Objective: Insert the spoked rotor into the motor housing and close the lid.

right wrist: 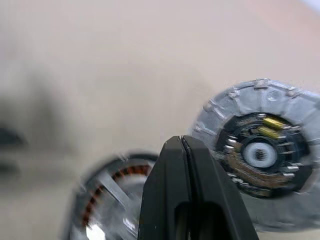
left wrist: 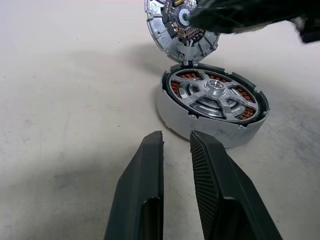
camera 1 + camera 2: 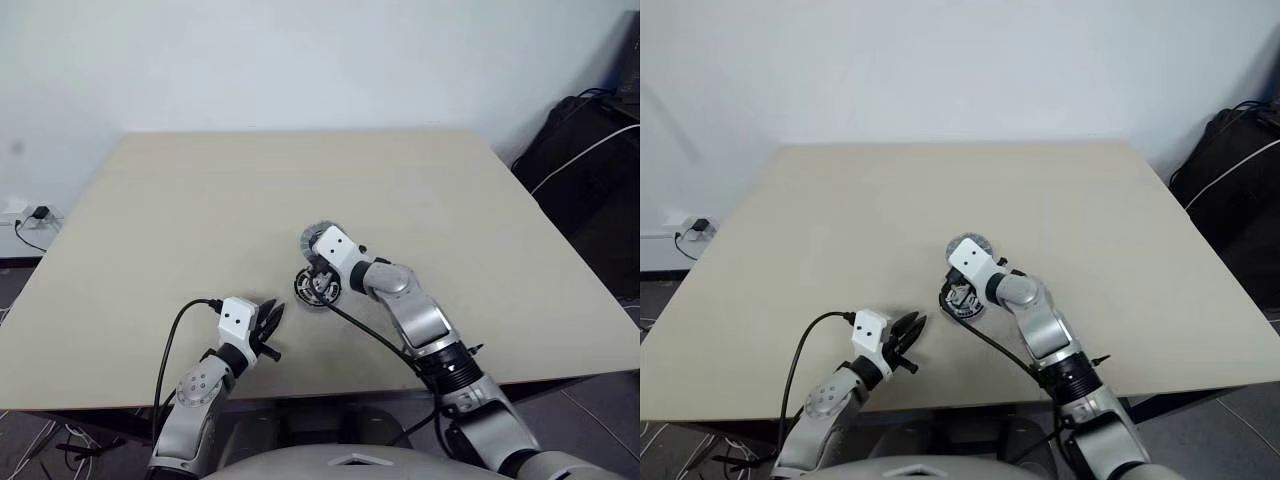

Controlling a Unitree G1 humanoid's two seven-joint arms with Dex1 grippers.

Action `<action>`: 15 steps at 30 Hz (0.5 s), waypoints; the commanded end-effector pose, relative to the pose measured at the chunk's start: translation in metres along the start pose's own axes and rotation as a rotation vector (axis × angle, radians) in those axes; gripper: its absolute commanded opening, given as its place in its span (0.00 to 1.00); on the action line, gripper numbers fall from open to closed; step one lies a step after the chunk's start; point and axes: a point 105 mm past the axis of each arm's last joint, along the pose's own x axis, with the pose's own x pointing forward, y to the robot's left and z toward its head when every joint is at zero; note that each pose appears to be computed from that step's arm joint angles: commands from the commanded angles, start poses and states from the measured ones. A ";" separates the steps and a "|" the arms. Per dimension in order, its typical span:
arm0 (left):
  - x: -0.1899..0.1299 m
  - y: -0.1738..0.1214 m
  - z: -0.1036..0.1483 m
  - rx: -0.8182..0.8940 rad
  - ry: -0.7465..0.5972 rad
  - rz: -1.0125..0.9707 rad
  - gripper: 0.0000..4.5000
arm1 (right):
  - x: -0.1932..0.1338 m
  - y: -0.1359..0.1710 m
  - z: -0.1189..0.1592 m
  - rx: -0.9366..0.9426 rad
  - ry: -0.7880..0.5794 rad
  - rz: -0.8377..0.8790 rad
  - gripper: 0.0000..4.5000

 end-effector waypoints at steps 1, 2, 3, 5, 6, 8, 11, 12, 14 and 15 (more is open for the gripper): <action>0.000 0.004 0.009 0.013 -0.043 -0.001 0.20 | -0.003 -0.004 -0.007 0.103 0.002 -0.031 0.01; 0.000 0.004 0.008 0.013 -0.042 0.000 0.20 | -0.003 -0.003 -0.009 0.120 0.008 -0.030 0.01; 0.000 0.005 0.008 0.014 -0.040 0.001 0.20 | -0.004 0.000 -0.016 0.146 0.024 -0.019 0.01; -0.001 0.006 0.006 0.014 -0.038 0.003 0.20 | -0.007 0.005 -0.035 0.184 0.079 0.000 0.01; -0.002 0.006 0.006 0.014 -0.038 0.004 0.20 | -0.009 0.007 -0.043 0.195 0.105 0.008 0.01; -0.002 0.006 0.006 0.014 -0.037 0.004 0.20 | -0.012 0.009 -0.052 0.189 0.132 0.019 0.01; -0.002 0.004 0.006 0.015 -0.036 0.002 0.20 | -0.015 0.007 -0.046 0.178 0.110 0.025 0.01; -0.001 0.004 0.006 0.015 -0.037 0.001 0.20 | -0.016 0.005 -0.041 0.170 0.095 0.023 0.01; 0.000 0.003 0.008 0.016 -0.039 -0.003 0.20 | -0.022 0.002 -0.021 0.034 0.052 0.058 0.01; 0.000 0.002 0.009 0.017 -0.040 -0.006 0.20 | -0.026 0.002 -0.014 -0.046 0.048 0.090 0.01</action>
